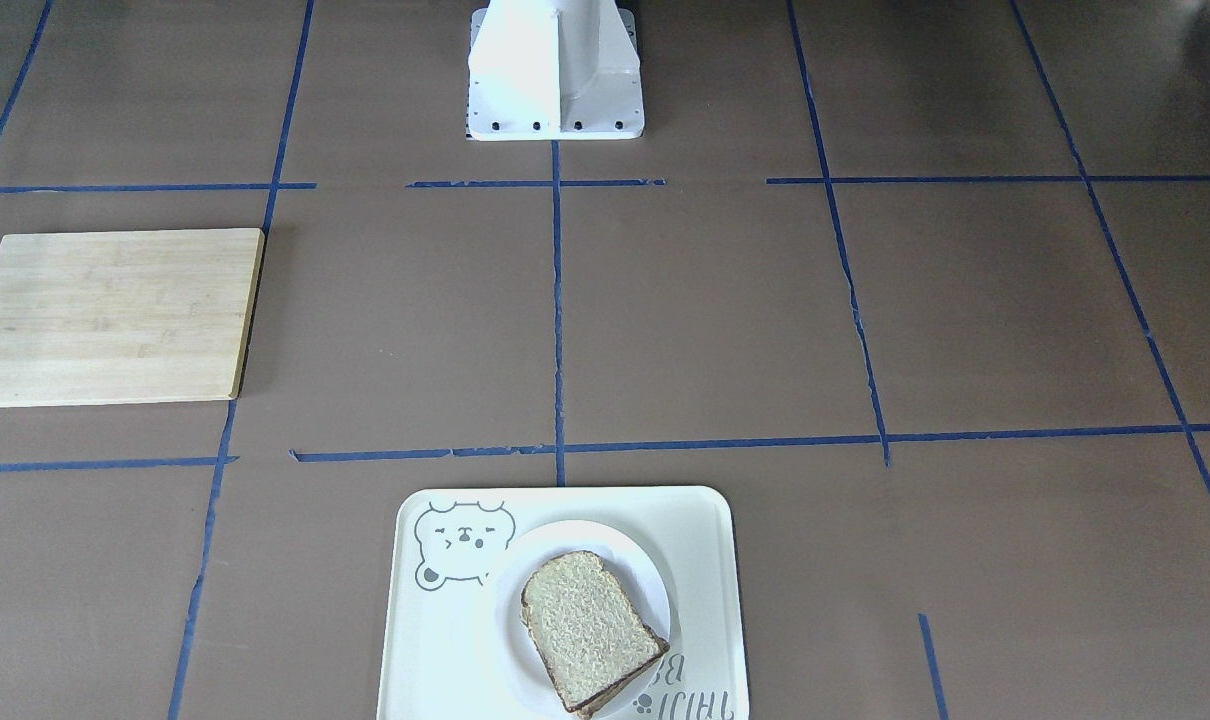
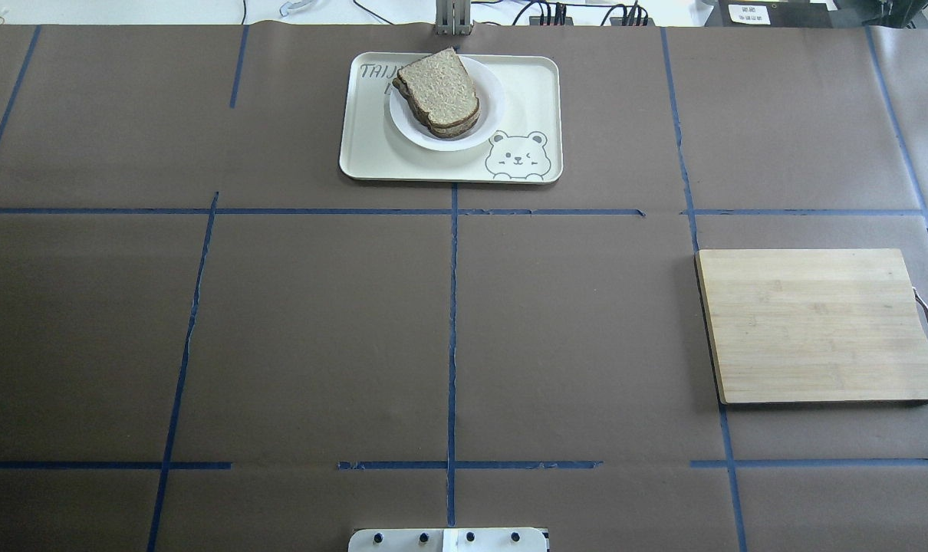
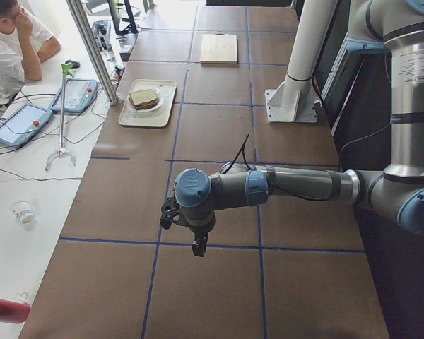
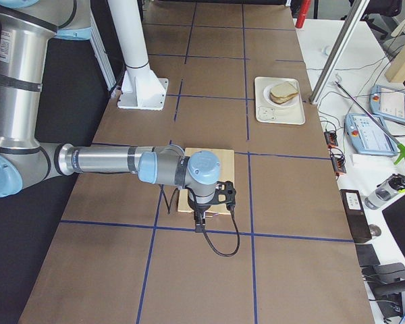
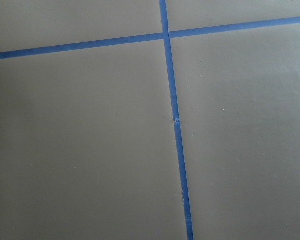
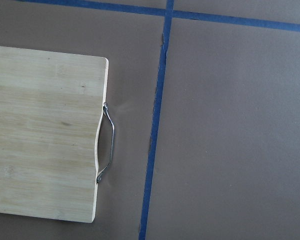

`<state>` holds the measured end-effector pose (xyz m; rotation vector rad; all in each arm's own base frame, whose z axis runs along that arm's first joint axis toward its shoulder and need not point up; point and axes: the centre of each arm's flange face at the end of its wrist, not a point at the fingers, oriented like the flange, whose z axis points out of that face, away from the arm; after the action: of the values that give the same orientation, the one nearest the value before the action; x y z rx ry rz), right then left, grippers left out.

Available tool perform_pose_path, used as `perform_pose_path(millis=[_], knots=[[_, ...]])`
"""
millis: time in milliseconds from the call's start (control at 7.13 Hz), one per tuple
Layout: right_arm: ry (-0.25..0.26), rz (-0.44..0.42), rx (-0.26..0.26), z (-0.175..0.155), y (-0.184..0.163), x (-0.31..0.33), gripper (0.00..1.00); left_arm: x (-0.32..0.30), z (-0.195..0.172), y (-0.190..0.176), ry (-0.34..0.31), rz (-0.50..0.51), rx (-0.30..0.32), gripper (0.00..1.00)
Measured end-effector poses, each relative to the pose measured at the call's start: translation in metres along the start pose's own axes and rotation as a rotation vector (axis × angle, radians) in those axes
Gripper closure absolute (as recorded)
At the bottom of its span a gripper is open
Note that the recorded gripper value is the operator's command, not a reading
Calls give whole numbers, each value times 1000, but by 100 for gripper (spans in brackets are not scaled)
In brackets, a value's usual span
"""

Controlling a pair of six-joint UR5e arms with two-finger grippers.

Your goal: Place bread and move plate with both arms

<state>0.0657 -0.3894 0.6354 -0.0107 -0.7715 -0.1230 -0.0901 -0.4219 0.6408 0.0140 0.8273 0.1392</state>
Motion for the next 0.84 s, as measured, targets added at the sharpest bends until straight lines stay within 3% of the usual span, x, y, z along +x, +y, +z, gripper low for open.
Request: perform_pose_path(millis=[842], knots=[[1,-3,2,-1,-1,-1,0,-4,4,1,5,-26,-8,0]])
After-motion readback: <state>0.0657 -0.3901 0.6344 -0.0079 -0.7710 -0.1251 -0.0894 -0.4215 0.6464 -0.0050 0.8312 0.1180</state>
